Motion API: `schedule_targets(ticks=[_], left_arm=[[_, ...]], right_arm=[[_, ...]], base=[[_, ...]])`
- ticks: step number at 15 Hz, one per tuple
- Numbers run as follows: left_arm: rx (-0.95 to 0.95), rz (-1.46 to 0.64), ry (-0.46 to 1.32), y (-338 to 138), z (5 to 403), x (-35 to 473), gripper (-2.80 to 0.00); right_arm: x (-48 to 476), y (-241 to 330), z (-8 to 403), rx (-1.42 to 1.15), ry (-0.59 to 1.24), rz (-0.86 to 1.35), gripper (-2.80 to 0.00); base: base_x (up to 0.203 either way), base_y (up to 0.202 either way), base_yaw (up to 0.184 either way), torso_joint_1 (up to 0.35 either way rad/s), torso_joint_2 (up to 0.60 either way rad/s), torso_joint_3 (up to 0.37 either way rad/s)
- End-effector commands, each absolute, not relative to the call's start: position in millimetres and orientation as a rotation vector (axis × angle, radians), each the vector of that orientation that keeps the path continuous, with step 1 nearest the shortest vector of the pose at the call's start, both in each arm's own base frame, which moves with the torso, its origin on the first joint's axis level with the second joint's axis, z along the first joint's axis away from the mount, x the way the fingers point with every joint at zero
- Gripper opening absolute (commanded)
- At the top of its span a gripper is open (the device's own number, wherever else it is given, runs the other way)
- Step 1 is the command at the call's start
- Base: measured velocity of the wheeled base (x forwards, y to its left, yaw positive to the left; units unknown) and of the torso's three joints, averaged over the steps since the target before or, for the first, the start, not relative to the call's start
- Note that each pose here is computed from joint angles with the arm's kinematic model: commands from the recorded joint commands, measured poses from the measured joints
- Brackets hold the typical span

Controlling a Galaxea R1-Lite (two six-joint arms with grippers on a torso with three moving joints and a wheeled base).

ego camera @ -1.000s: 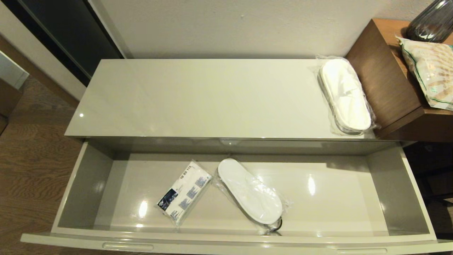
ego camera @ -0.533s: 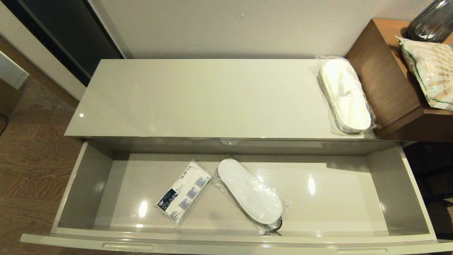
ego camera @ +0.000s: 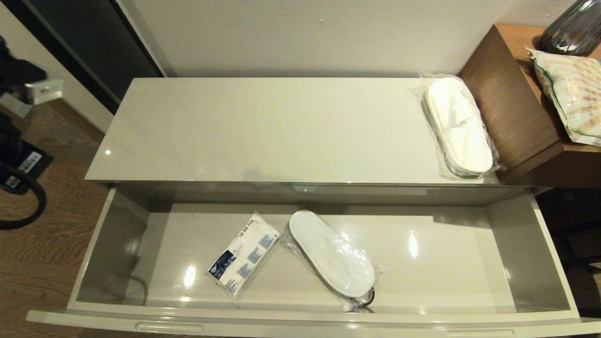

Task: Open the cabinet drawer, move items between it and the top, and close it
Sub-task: Take out the tissue from the drawer

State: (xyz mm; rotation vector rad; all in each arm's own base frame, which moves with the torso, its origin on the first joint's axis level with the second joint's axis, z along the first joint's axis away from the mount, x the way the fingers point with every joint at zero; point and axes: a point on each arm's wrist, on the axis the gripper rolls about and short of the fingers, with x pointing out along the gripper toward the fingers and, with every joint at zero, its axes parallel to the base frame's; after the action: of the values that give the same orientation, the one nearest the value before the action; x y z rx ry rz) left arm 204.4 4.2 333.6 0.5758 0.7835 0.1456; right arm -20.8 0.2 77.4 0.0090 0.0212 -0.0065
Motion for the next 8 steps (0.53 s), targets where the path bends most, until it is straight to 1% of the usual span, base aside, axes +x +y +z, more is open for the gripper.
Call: schedule_targets(ticks=[1, 3, 5, 6, 8], left_arm=[[0.607, 0.054, 0.942, 0, 305, 259, -2.80], [0.596, -0.100, 1.086, -10, 293, 263, -2.80], [0.581, -0.213, 1.152, -20, 281, 272, -2.80], [0.595, -0.249, 1.171, -26, 277, 275, 0.00], [0.624, -0.332, 1.229, -38, 269, 273, 0.00]], right_arm=[[-21, 0, 77, 0.009, 0.024, -0.006, -2.80], [-21, 0, 78, 0.009, 0.025, -0.006, -2.80], [-21, 0, 77, 0.009, 0.023, -0.006, -2.80], [-21, 0, 77, 0.009, 0.024, -0.006, -2.80], [-21, 0, 77, 0.009, 0.023, -0.006, -2.80]], base=[[0.000, 0.000, 0.000, 0.000, 0.00, 0.000], [0.000, 0.000, 0.000, 0.000, 0.00, 0.000], [0.000, 0.000, 0.000, 0.000, 0.00, 0.000], [0.000, 0.000, 0.000, 0.000, 0.00, 0.000], [0.000, 0.000, 0.000, 0.000, 0.00, 0.000]])
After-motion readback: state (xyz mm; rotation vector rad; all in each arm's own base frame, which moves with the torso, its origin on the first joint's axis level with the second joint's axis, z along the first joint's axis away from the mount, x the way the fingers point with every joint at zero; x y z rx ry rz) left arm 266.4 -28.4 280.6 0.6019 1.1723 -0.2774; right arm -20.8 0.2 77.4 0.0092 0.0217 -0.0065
